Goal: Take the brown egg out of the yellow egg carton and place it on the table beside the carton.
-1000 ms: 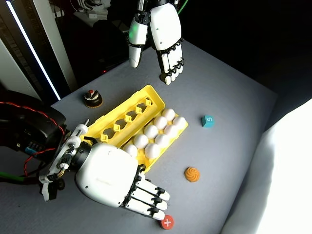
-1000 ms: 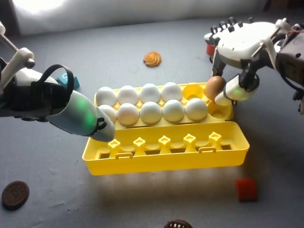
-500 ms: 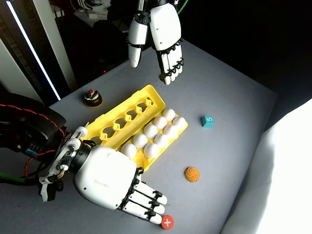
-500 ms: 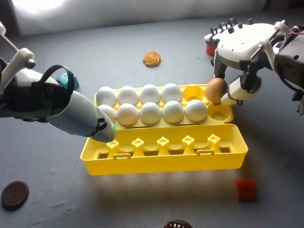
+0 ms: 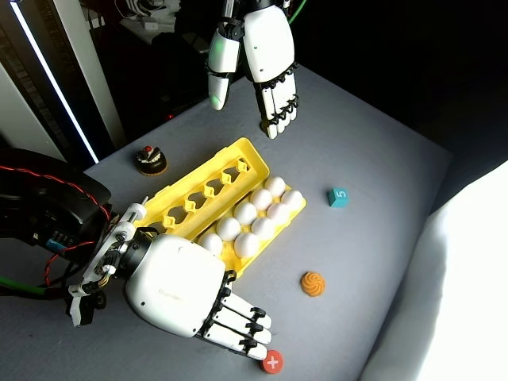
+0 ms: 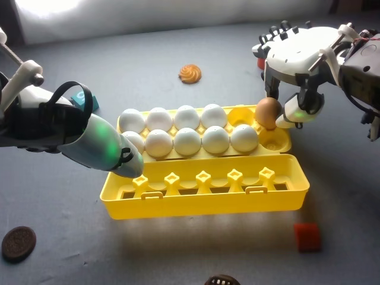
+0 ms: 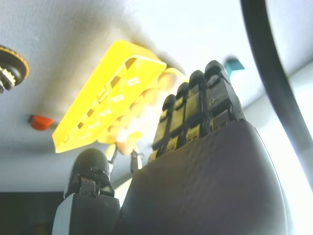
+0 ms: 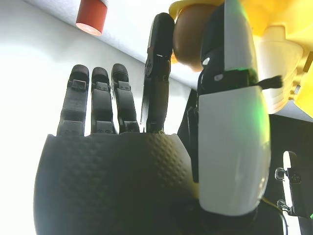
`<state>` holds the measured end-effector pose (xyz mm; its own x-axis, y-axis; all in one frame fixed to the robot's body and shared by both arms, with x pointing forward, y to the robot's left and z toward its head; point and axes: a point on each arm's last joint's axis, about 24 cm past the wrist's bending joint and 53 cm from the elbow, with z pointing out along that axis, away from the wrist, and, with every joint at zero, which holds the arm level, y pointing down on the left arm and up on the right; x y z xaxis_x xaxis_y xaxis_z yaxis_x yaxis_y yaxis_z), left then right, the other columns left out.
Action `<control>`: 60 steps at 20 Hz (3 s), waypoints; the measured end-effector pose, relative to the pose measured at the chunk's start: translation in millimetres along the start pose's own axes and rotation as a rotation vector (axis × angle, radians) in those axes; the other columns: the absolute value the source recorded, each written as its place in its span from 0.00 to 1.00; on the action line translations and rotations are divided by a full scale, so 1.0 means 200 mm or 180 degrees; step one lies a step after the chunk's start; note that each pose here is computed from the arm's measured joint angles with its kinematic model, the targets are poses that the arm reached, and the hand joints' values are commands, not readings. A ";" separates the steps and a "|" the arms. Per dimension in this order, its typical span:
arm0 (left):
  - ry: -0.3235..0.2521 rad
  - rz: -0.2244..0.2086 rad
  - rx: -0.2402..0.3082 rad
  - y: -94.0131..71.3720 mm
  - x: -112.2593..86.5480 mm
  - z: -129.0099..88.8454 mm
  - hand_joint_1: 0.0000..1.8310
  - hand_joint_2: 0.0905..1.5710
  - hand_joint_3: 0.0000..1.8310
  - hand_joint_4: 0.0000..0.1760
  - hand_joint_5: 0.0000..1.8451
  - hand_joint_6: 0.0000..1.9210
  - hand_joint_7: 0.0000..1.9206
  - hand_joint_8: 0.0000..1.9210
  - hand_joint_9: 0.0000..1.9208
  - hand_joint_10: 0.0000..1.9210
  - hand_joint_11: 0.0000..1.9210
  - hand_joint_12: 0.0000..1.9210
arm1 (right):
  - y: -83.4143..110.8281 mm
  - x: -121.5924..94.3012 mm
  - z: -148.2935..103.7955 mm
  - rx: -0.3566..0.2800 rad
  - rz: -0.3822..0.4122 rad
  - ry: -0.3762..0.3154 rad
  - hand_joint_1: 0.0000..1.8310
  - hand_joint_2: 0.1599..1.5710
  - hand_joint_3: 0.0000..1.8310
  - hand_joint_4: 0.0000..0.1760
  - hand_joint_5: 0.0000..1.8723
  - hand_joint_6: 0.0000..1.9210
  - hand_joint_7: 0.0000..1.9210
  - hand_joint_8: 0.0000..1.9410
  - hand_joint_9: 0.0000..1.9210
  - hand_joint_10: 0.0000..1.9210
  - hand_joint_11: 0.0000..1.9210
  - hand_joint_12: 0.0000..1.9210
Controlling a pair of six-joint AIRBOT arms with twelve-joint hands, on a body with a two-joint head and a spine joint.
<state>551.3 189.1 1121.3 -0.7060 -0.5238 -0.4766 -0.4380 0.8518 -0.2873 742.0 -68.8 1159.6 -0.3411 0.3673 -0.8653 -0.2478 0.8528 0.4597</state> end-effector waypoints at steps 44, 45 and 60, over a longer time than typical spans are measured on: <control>-0.0003 -0.0009 -0.0004 0.00 0.00 0.00 0.00 0.78 0.00 0.00 0.00 0.00 0.00 0.00 0.00 0.00 0.00 0.00 | 0.00 0.00 0.01 -0.0015 -0.0155 -0.0014 0.62 0.63 0.00 0.00 0.60 0.39 0.00 0.00 0.00 0.00 0.00 0.00; -0.0003 -0.0009 -0.0004 0.00 0.00 0.00 0.00 0.78 0.00 0.00 0.00 0.00 0.00 0.00 0.00 0.00 0.00 0.00 | 0.01 0.01 0.01 -0.0032 -0.0131 0.0009 0.62 0.64 0.00 0.00 0.59 0.41 0.01 0.00 0.00 0.00 0.00 0.00; -0.0005 -0.0010 -0.0004 0.00 0.00 0.00 0.00 0.78 0.00 0.00 0.00 0.00 0.00 0.00 0.00 0.00 0.00 0.00 | 0.06 -0.05 0.02 -0.0083 -0.0130 -0.0066 0.60 0.65 0.00 0.10 0.58 0.43 0.02 0.00 0.00 0.00 0.00 0.00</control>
<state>551.4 190.2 1121.4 -0.7038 -0.5265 -0.4769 -0.4409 0.8502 -0.2877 745.6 -61.3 1173.5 -0.3114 0.3401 -0.8873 -0.2849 0.8574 0.4287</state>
